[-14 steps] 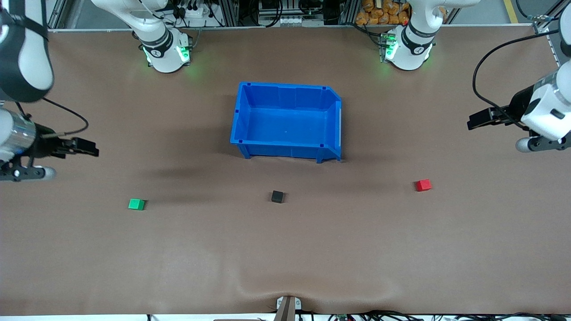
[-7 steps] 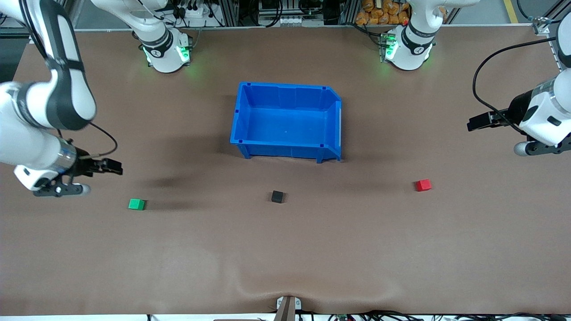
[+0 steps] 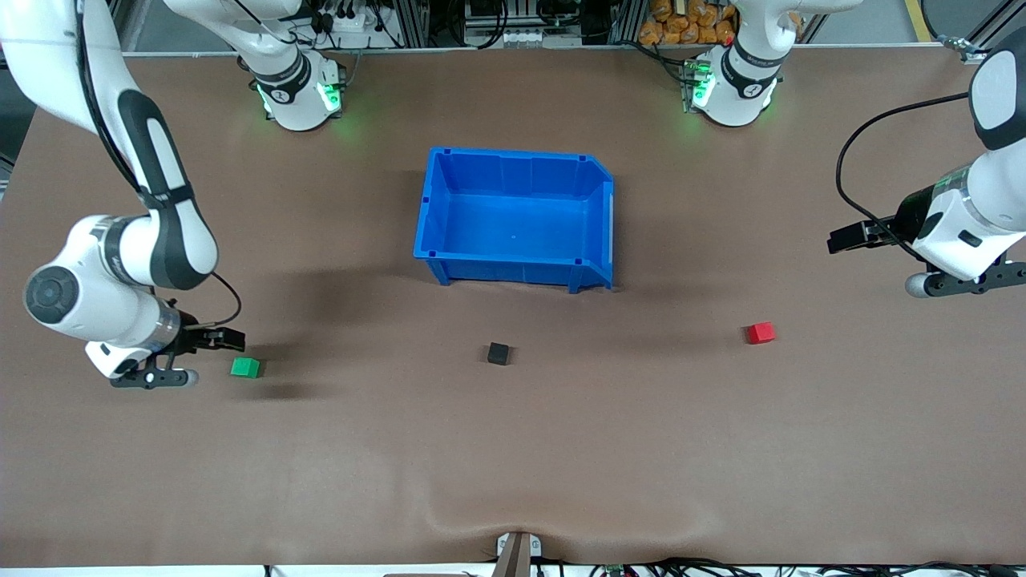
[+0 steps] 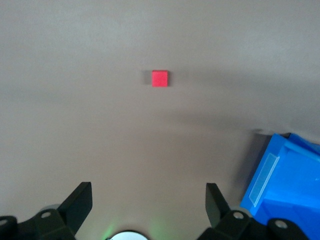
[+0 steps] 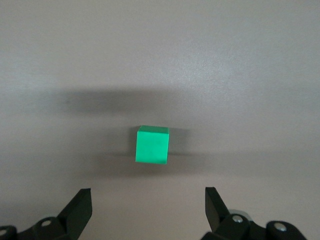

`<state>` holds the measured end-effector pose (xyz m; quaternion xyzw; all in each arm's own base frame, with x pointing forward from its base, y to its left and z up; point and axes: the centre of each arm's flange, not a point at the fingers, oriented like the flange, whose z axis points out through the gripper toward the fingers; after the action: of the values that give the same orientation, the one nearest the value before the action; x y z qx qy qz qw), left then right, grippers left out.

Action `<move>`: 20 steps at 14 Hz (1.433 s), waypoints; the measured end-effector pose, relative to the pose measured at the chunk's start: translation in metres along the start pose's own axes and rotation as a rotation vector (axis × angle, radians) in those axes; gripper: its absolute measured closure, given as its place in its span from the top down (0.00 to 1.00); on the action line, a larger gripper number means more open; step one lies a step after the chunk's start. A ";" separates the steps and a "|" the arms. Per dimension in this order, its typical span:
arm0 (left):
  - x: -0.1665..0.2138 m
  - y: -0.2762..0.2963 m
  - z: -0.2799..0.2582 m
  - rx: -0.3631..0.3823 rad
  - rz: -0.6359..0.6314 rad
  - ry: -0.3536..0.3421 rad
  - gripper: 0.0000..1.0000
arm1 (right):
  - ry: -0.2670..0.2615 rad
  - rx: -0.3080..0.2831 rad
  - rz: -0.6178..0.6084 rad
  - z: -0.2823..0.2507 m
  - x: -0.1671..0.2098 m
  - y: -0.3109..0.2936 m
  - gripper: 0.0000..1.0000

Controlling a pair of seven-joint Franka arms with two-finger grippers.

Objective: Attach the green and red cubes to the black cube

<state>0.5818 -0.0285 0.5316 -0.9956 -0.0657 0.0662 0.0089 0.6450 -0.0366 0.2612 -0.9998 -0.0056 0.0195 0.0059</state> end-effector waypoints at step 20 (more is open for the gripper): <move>0.030 0.002 0.177 0.018 0.015 0.074 1.00 | -0.008 -0.009 0.064 0.071 0.019 -0.005 0.96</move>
<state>0.5878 -0.0245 0.3520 -0.9977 -0.0573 0.0301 0.0199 0.6611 -0.0308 0.1894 -0.9994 0.0263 0.0236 0.0007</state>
